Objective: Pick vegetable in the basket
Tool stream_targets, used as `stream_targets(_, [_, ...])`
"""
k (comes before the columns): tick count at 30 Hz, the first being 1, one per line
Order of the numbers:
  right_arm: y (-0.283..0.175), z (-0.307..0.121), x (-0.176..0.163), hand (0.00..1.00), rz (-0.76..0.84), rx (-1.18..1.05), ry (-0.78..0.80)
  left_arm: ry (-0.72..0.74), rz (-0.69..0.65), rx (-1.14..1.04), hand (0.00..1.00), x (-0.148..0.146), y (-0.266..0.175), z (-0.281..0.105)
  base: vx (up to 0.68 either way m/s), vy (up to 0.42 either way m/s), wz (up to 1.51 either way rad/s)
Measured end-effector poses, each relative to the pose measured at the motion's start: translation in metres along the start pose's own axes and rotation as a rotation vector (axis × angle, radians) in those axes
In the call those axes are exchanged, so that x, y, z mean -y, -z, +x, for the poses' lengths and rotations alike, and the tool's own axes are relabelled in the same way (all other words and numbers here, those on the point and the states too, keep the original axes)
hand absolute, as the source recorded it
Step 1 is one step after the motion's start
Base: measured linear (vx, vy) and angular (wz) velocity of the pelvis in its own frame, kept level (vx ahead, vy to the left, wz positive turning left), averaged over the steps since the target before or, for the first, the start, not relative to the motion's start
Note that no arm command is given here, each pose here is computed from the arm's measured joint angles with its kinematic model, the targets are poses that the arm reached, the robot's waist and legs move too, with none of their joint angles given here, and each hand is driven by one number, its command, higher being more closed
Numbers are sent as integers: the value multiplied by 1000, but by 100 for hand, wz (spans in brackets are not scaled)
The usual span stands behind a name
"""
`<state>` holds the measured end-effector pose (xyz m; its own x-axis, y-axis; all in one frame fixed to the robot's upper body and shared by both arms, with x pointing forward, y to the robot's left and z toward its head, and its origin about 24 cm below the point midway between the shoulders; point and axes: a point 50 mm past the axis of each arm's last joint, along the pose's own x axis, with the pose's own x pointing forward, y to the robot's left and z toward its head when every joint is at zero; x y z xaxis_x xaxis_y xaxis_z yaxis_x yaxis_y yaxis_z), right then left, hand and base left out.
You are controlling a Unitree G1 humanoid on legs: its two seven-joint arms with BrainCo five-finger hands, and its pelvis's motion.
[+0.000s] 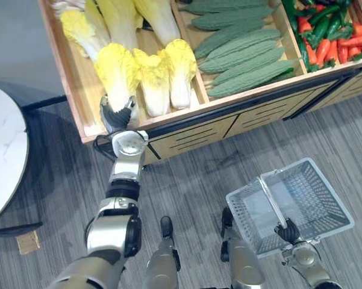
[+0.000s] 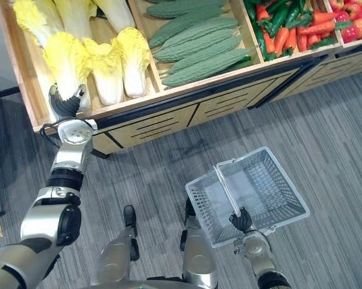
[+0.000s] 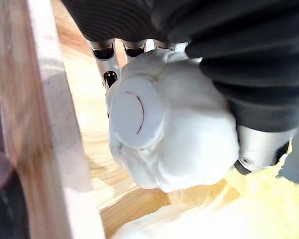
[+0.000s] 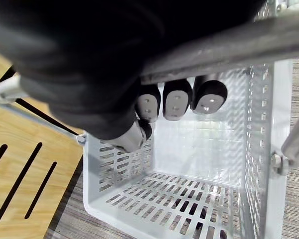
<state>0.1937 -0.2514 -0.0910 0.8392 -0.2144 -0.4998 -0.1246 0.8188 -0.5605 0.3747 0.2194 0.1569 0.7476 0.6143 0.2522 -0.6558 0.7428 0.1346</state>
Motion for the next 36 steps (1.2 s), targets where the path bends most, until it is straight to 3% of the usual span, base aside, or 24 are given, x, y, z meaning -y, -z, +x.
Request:
stream_targets(9, [10,-3,2,100,18,-47,23,70,-96,187,100,7,-25,-26,16,29,17])
stream_targets(17, [20,-12,3,100,21,-70,30,207,-56,267,100,-13,-1,-73,2,12,-9])
stream_targets(23, [29,-20,0,100,-15,-80,-4,265,-53,353,100,-20,-7,-95,-4,5,-41])
stream_targets(30, [32,-23,11,100,-52,-73,-13,355,-71,508,100,-11,-29,-115,41,-5,-38])
stream_targets(36, [13,-14,32,100,-136,15,-6,539,-45,576,100,9,-31,-138,56,-6,-65])
